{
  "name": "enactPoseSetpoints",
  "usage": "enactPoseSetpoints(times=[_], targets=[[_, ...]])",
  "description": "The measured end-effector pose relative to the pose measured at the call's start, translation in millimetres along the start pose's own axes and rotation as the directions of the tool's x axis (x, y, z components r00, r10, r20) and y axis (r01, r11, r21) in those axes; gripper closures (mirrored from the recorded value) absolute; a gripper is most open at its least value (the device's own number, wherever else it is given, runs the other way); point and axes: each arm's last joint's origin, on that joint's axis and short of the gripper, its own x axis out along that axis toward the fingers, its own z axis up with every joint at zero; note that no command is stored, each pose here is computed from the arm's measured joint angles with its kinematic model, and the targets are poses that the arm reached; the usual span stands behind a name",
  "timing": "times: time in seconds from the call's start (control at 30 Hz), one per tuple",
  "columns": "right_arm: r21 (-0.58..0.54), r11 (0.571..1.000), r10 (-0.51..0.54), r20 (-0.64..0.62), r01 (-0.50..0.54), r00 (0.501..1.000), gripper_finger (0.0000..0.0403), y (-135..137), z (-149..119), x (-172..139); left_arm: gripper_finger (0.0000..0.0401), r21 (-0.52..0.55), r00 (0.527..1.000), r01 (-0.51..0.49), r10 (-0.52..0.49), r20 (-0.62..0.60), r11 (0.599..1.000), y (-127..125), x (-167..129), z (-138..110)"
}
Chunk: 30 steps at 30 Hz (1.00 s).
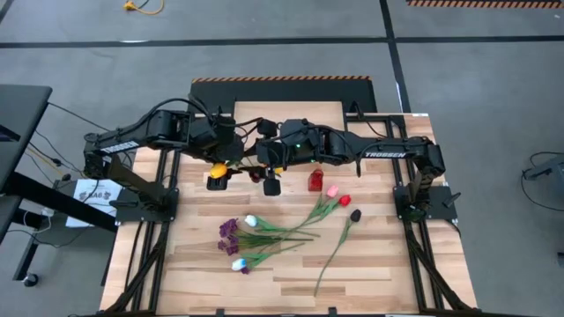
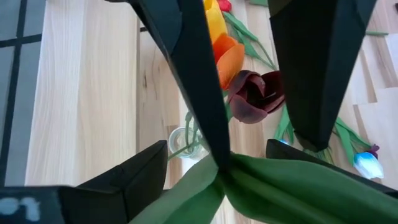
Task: Pick and place flowers into a vace then onto a shelf
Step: Put the yellow tulip into the transparent vase
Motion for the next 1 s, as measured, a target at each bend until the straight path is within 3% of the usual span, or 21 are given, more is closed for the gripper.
enactPoseSetpoints(times=[0.33,0.8,0.9,1.0], targets=[[-0.001,1.0,-0.008,0.0,0.008,1.0,0.0278,-2.5,-0.5,-0.2,0.014,-0.002,1.0,-0.003,0.003,-0.001,1.0,0.3,0.2,0.0],[-0.079,0.994,-0.076,-0.078,0.07,0.994,0.0212,-0.2,-21.9,27.5,0.014,-0.001,1.0,0.006,-0.006,-0.017,1.0,-0.1,2.4,-0.7],[-0.081,0.995,-0.073,-0.088,0.065,0.993,0.0227,-0.1,-21.8,25.4,0.014,-0.002,1.0,0.013,-0.013,-0.016,1.0,-0.3,2.0,-0.9],[-0.086,0.994,-0.069,-0.099,0.061,0.993,0.0278,0.8,-21.5,23.1,0.014,-0.003,1.0,0.014,-0.014,0.002,1.0,0.0,0.5,0.4]])
